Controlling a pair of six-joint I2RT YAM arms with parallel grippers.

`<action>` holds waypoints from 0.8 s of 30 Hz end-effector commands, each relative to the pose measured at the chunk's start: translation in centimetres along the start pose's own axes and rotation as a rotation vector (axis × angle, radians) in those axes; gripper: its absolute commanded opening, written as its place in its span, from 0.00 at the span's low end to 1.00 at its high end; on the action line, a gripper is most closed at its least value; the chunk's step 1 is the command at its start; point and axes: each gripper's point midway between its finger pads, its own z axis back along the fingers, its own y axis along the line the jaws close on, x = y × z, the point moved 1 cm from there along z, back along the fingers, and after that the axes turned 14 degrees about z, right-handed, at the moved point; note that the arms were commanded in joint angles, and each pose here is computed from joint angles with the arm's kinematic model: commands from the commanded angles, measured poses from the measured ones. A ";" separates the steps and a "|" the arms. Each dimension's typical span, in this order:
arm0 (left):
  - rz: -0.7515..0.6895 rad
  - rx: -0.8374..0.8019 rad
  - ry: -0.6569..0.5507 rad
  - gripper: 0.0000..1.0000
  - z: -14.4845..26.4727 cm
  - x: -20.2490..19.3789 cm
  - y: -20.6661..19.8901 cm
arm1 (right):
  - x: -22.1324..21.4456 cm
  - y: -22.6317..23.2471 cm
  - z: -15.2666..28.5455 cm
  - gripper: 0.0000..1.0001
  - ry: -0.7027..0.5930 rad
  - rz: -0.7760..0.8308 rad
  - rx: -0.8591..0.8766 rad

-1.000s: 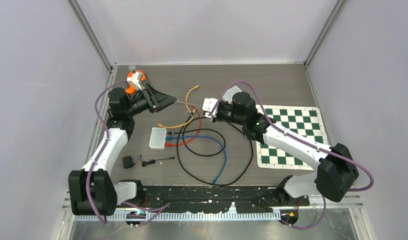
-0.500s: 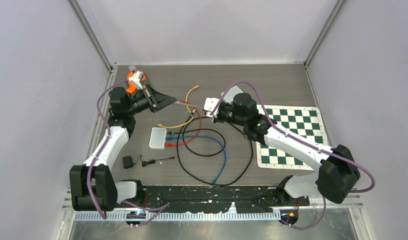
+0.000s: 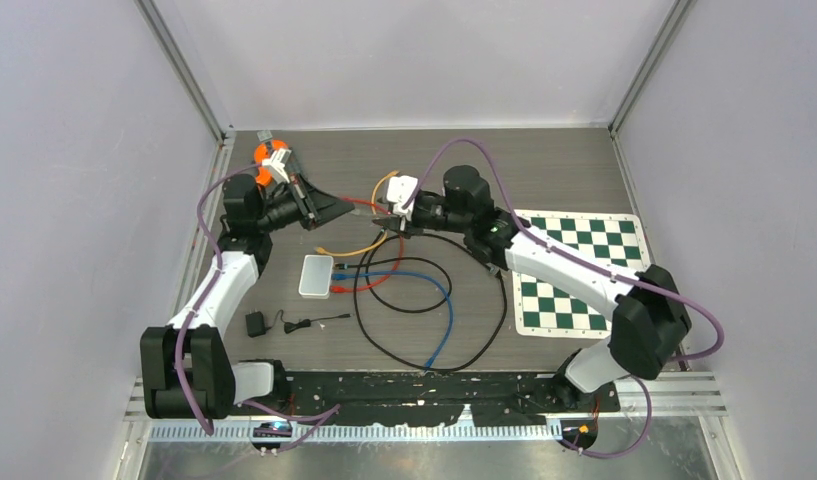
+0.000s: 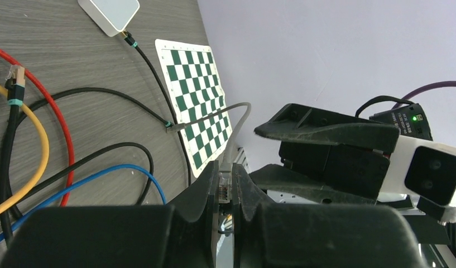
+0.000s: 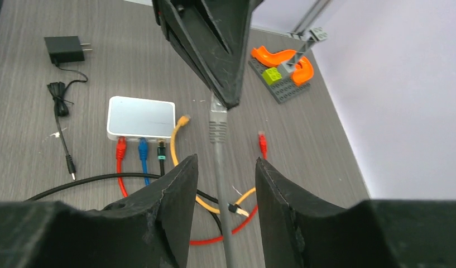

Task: Insert the plug into the switch port
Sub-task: Pick up the connector from the center of the board.

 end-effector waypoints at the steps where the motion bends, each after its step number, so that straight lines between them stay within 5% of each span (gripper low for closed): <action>1: -0.042 -0.009 0.024 0.00 0.3 -0.4 -0.7 | 1.9 0.5 -2.1 0.49 -0.064 0.008 0.045; 8: -0.045 0.023 0.033 0.00 0.6 -0.6 -0.6 | 2.2 1.4 -4.5 0.46 -0.065 0.036 0.067; 15: -0.050 0.010 0.037 0.00 0.7 -0.7 -1.3 | 1.9 1.4 -4.8 0.19 -0.044 0.064 0.045; 24: -0.049 -0.016 0.042 0.00 0.6 -0.5 -2.0 | 0.9 1.7 -5.1 0.31 -0.011 0.058 0.049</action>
